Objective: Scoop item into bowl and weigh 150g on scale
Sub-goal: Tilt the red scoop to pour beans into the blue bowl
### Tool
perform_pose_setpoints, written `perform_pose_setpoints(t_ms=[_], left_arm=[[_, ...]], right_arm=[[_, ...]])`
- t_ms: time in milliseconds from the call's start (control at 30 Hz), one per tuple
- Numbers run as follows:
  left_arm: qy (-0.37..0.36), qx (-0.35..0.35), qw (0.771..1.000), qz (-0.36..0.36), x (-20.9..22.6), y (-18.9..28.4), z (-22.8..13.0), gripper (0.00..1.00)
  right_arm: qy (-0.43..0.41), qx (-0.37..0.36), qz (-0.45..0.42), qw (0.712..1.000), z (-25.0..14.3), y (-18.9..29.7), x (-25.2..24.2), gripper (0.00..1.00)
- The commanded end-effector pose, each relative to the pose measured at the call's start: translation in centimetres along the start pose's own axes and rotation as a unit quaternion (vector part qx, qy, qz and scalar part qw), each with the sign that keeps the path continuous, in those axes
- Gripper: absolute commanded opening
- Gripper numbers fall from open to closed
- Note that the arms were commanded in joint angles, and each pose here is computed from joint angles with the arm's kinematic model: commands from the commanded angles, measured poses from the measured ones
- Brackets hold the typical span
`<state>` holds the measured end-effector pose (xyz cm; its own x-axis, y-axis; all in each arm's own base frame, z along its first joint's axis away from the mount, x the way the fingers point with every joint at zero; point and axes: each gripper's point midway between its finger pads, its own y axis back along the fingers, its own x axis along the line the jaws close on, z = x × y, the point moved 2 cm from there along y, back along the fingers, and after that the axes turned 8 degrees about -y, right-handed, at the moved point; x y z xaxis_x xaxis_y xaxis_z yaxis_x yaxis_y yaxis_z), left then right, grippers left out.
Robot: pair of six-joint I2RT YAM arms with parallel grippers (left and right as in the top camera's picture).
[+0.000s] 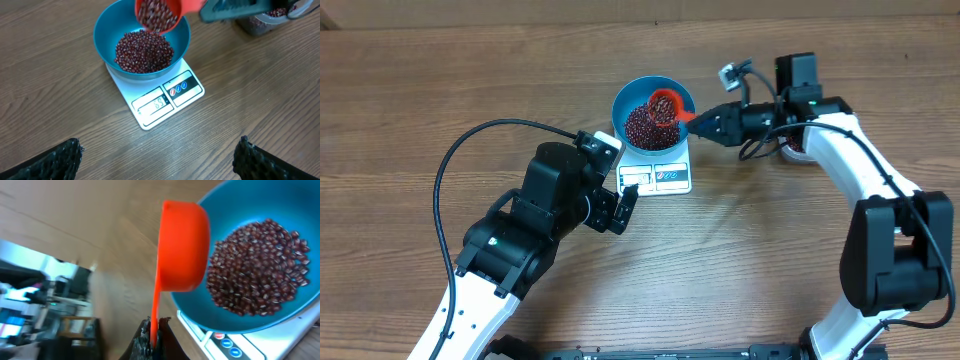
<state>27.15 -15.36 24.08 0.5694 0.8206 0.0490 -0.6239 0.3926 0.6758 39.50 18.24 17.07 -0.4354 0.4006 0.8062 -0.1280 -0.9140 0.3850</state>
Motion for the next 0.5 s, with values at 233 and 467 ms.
perform_pose_setpoints(t_ms=[233,467], left_arm=[[0.007,0.000,1.000,-0.006,-0.1,-0.1,0.0,1.00],[0.007,0.001,1.000,-0.005,-0.1,-0.1,0.0,0.99]], right_arm=[[0.068,-0.009,-0.140,0.988,1.1,-2.4,-2.3,0.04],[0.147,0.001,-0.139,0.979,1.2,-2.5,-2.2,0.04]])
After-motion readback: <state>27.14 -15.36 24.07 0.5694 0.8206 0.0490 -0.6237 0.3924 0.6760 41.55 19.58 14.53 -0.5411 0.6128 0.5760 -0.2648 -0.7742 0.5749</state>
